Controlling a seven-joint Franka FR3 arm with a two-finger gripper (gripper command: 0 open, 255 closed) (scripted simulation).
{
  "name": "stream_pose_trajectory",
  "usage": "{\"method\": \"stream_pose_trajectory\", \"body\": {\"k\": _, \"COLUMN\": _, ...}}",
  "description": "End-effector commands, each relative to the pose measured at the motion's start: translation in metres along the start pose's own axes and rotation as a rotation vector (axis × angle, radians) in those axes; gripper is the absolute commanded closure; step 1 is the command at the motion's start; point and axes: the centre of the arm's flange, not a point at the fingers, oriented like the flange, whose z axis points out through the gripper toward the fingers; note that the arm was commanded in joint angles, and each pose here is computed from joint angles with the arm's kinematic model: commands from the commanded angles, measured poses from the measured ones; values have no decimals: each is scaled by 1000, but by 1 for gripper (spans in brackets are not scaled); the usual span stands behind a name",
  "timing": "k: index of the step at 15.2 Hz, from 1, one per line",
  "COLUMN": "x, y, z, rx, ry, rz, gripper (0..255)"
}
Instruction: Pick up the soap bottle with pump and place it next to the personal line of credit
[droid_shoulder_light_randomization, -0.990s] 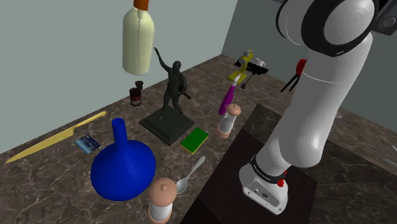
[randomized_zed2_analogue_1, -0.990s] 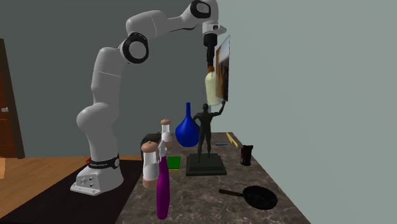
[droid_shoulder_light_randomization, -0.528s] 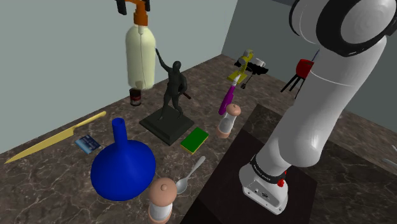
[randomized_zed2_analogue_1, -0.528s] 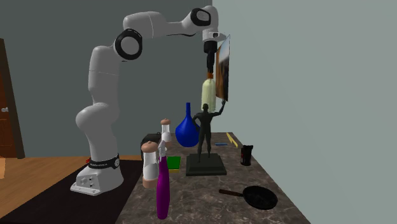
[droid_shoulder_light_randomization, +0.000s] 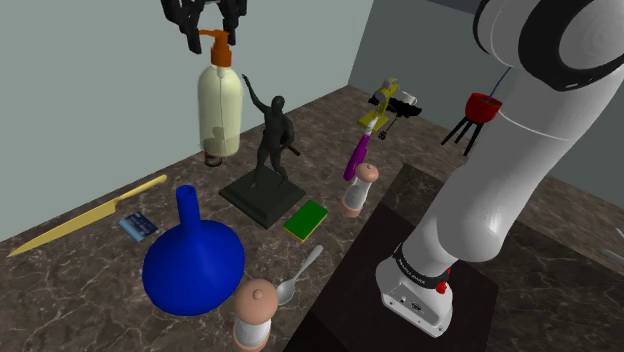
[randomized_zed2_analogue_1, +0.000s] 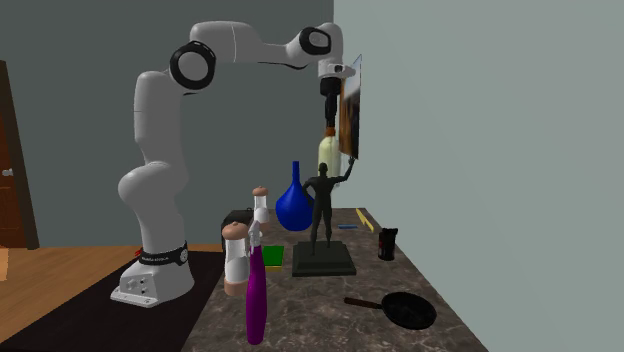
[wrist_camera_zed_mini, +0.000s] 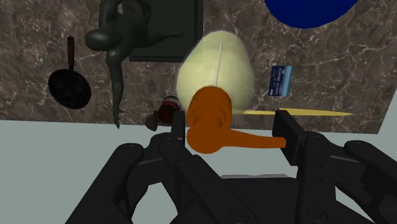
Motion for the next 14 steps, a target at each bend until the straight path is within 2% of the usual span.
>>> {"method": "stream_pose_trajectory", "body": {"k": 1, "x": 0, "y": 0, "z": 11, "rx": 0, "ry": 1, "rz": 0, "gripper": 255}}
{"method": "stream_pose_trajectory", "body": {"k": 14, "x": 1, "y": -7, "z": 79, "rx": 0, "ry": 1, "rz": 0, "gripper": 255}}
